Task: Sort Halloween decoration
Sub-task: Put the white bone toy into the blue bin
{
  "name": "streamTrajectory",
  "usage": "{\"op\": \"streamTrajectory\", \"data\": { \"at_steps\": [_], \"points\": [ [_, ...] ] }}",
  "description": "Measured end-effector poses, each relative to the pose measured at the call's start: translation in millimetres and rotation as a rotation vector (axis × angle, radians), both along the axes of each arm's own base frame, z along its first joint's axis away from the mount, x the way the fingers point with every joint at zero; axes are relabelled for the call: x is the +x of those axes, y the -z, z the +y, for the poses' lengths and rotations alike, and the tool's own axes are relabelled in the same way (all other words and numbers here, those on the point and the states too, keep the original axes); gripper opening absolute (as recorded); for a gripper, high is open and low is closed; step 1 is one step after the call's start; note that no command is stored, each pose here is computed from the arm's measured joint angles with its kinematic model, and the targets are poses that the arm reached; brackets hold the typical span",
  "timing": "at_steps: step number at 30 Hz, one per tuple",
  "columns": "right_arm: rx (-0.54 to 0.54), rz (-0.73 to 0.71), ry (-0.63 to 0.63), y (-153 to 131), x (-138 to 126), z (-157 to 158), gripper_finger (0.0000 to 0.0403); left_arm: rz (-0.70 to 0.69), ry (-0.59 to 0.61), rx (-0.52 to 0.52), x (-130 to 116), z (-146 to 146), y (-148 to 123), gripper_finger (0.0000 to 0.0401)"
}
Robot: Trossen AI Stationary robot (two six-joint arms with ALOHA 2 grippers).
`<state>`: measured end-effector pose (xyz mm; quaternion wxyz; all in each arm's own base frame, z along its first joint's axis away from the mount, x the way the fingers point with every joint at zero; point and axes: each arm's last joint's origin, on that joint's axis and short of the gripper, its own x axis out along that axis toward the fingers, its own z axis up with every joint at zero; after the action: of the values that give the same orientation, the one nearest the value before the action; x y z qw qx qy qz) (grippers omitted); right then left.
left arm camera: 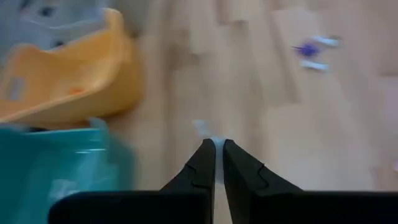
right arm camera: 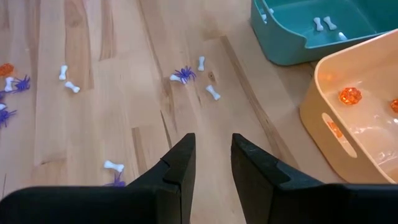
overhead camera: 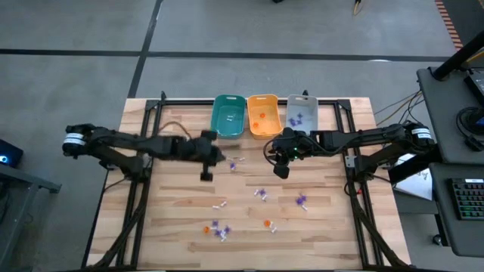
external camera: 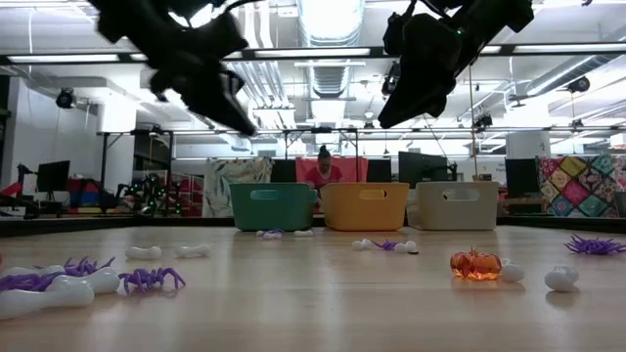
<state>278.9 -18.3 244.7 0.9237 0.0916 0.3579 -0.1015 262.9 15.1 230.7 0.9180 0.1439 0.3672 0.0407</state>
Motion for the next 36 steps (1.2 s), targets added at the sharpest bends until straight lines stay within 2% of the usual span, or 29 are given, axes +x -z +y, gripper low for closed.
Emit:
{"op": "streamTrajectory", "data": {
  "at_steps": [3,9,15,20,25,36],
  "points": [
    [-0.001,0.0,-0.001,0.0,0.0,0.0,0.0091,0.016,-0.027,0.043,5.1,28.3,-15.7,0.0],
    [-0.005,0.001,-0.004,0.0,0.0,0.0,0.0091,0.083,-0.049,0.069,14.9,88.9,-30.5,0.0],
    [-0.005,0.002,-0.005,0.1,-0.1,0.0,0.0091,0.253,-0.113,0.071,21.0,152.4,-21.1,0.0],
    [-0.005,0.002,-0.005,0.1,-0.1,0.0,0.0091,0.381,-0.139,0.007,29.0,196.1,-6.9,0.0],
    [-0.004,0.003,-0.004,0.1,-0.1,0.0,0.0091,0.469,-0.116,-0.052,43.1,219.7,4.5,0.0],
    [0.012,0.026,0.01,8.5,-3.3,0.2,0.0091,0.531,-0.067,-0.151,69.3,234.4,20.7,0.0]
  ]
}}
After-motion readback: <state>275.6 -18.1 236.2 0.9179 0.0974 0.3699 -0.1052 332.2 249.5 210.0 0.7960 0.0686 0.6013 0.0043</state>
